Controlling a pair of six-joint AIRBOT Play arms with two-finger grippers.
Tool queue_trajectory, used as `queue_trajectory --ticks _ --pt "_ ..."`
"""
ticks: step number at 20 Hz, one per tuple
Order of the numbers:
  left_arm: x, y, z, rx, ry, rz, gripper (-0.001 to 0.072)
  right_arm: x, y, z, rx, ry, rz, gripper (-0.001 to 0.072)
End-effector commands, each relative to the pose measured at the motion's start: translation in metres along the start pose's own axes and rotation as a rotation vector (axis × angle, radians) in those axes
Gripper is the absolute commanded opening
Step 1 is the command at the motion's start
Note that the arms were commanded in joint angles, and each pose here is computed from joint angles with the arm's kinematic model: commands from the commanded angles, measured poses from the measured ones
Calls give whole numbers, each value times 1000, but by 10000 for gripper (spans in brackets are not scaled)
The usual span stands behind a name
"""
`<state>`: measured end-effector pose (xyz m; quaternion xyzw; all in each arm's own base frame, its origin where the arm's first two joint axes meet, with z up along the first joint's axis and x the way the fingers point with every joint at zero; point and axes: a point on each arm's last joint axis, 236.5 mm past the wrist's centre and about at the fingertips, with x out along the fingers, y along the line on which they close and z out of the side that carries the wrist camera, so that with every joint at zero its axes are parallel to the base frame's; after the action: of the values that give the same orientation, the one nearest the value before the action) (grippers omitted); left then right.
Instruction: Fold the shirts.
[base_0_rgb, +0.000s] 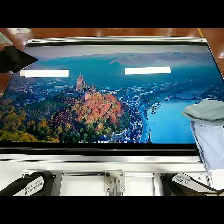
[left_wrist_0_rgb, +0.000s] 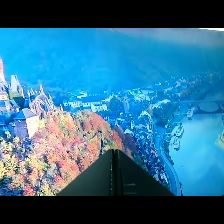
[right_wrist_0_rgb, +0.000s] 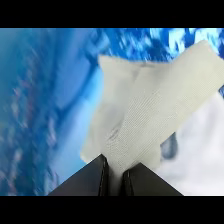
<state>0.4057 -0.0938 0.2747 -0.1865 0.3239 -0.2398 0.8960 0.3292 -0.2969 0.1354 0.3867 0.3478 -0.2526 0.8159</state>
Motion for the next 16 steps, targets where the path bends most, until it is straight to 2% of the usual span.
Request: queue_trajectory --ticks 1,4,8,13,16 --pt "6 -9 -6 28 24 -13 34 1 21 41 105 -155 127 64" --pt "6 -9 -7 31 26 -9 34 0 -2 37 77 -141 37 64" --pt "6 -9 -7 31 27 -9 34 -12 -58 -2 70 23 -131 65" --pt "6 -9 -7 32 26 -9 34 -40 -94 -54 49 239 -223 65" --pt "6 -9 -7 54 27 -10 33 -55 -121 -78 20 353 -343 65"
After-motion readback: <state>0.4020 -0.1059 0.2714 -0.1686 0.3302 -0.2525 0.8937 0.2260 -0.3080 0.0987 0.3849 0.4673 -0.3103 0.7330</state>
